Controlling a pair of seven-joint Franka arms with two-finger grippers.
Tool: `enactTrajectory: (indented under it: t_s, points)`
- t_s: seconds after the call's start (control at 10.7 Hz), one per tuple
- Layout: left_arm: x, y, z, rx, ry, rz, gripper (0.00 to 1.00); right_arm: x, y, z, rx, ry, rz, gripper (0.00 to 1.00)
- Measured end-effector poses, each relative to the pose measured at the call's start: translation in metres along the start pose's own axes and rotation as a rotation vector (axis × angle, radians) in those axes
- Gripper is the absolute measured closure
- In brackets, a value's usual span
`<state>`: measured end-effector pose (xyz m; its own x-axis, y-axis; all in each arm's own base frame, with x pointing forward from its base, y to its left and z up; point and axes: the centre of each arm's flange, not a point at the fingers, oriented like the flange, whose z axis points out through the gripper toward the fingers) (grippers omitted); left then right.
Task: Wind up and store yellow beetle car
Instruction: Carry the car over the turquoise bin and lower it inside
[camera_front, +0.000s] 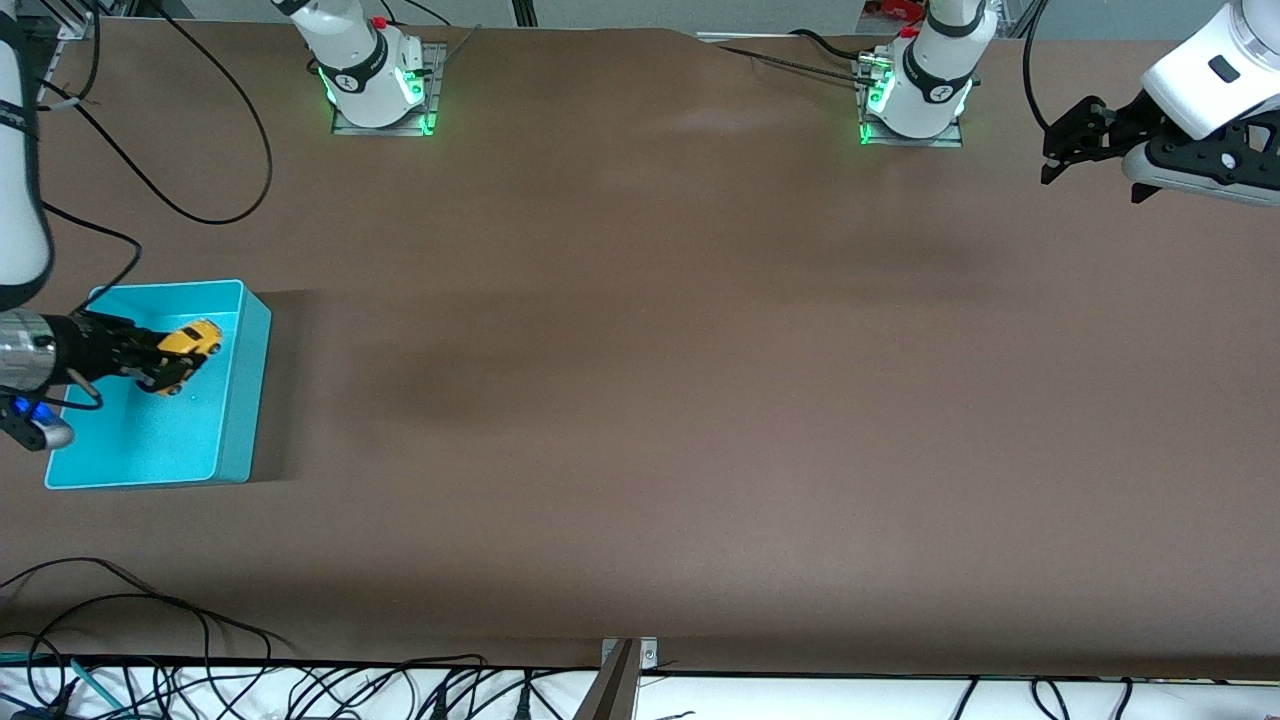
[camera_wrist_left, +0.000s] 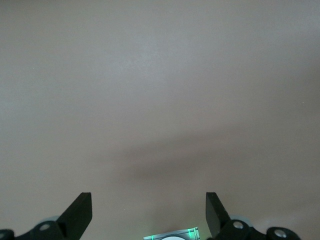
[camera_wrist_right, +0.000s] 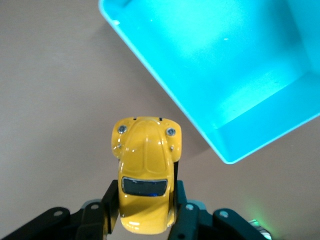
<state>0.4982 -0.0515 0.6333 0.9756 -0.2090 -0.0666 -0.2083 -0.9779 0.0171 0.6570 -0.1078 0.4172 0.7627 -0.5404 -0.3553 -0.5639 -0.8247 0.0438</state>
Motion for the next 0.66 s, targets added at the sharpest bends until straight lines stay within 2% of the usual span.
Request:
enactTrajectory:
  t_s: [0.28, 0.66]
  points:
    - [0.002, 0.002, 0.0, 0.0, 0.0, 0.005, 0.0, 0.021, 0.051, 0.034, -0.011, 0.008, -0.1, 0.54]
    - [0.002, 0.002, 0.0, 0.0, 0.0, 0.004, 0.0, 0.051, 0.147, 0.126, -0.007, 0.064, -0.292, 0.54]
